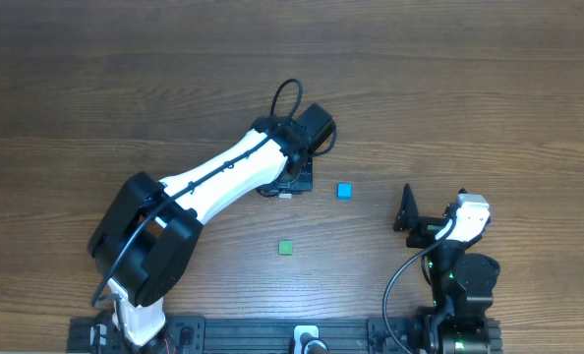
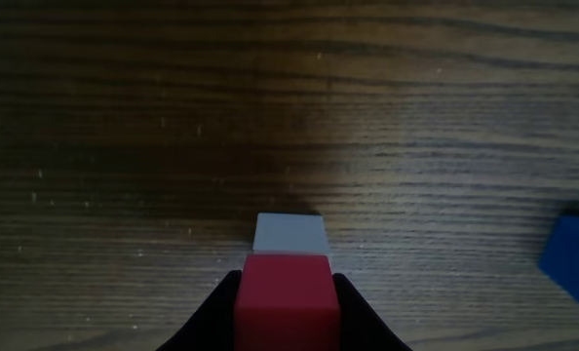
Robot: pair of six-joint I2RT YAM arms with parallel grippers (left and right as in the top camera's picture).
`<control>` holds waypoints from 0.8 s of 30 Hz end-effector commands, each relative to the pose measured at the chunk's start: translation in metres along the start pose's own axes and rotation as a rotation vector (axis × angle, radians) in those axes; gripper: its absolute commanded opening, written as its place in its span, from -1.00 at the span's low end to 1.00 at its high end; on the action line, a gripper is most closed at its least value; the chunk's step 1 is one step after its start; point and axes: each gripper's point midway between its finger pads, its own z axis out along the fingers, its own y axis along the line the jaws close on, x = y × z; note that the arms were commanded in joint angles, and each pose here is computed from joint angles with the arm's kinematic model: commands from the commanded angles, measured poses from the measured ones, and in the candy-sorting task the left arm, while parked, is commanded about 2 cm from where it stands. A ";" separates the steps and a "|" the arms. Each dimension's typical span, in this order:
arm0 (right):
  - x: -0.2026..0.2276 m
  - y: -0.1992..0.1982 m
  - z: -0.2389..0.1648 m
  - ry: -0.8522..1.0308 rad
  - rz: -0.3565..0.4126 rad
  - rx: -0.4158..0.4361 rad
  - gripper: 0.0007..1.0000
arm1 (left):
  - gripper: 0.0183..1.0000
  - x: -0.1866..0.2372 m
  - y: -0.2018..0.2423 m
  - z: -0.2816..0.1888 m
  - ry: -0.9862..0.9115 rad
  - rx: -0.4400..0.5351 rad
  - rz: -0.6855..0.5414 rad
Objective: Stack Cubes
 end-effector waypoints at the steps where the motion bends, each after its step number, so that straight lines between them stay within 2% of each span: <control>1: 0.005 0.003 0.000 0.019 -0.003 -0.014 0.99 | -0.88 -0.004 -0.002 0.004 -0.005 -0.007 -0.014; 18: 0.005 0.003 0.000 0.020 -0.003 -0.014 0.99 | -0.85 -0.001 -0.001 0.011 0.010 -0.019 -0.011; 24: 0.005 0.003 0.000 0.020 -0.003 -0.014 0.98 | -0.65 -0.001 -0.001 0.011 0.010 -0.019 -0.011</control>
